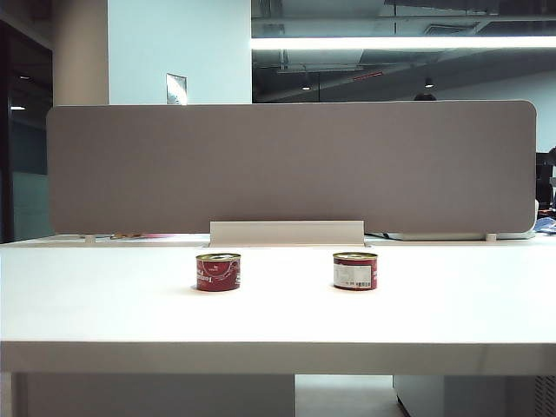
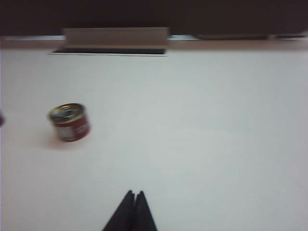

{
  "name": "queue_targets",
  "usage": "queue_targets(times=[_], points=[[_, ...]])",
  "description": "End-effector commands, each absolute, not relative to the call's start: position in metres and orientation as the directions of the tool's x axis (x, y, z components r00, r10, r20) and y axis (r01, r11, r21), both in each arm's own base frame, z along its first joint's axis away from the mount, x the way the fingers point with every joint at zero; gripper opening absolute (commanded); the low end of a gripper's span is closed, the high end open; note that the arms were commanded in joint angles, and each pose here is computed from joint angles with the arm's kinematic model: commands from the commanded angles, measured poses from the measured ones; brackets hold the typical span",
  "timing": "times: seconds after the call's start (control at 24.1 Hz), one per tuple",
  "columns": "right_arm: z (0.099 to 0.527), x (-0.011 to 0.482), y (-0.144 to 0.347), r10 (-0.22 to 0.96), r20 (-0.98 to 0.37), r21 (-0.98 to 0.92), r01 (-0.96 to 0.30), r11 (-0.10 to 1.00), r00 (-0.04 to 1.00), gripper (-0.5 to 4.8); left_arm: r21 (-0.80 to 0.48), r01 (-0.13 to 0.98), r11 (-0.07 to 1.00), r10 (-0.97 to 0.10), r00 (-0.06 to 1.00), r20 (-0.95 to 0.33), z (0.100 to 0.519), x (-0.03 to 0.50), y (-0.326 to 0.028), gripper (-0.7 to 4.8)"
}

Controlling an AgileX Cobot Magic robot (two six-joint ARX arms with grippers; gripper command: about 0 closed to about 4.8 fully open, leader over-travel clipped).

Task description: Stack a can of tomatoes on the right onto the can of tomatoes on the left.

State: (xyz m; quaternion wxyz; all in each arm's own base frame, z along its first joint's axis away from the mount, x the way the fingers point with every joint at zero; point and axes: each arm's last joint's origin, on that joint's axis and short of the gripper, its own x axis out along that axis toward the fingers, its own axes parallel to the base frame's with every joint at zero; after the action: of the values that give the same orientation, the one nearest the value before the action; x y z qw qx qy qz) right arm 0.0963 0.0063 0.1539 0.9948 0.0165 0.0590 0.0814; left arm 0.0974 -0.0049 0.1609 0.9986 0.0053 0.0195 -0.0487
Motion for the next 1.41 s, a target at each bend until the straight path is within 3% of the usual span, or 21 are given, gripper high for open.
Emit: queue_targets(times=[0.04, 0.33, 0.79, 1.2, 1.41], points=[[0.153, 0.096, 0.01, 0.271, -0.103, 0.053, -0.267, 0.962, 0.957, -0.05, 0.017, 0.097, 0.995, -0.097, 0.995, -0.025, 0.163, 0.097, -0.005, -0.06], [0.154, 0.094, 0.015, 0.458, -0.088, 0.071, -0.453, 0.889, 0.885, -0.05, 0.012, 0.106, 0.994, -0.105, 0.991, -0.083, 0.157, 0.097, -0.005, -0.06], [0.154, 0.094, 0.015, 0.458, -0.088, 0.075, -0.452, 0.889, 0.885, -0.05, -0.03, 0.356, 0.934, -0.357, 0.924, -0.138, 0.152, 0.094, -0.012, -0.06], [0.163, 0.094, 0.015, 0.45, -0.029, 0.094, -0.446, 0.89, 0.892, -0.05, -0.031, 0.365, 0.931, -0.366, 0.921, -0.137, 0.152, 0.094, -0.013, -0.06], [0.208, 0.087, 0.012, 0.349, 0.08, 0.057, -0.354, 0.934, 0.934, -0.04, -0.03, 0.365, 0.931, -0.365, 0.921, -0.136, 0.152, 0.094, -0.013, -0.06]])
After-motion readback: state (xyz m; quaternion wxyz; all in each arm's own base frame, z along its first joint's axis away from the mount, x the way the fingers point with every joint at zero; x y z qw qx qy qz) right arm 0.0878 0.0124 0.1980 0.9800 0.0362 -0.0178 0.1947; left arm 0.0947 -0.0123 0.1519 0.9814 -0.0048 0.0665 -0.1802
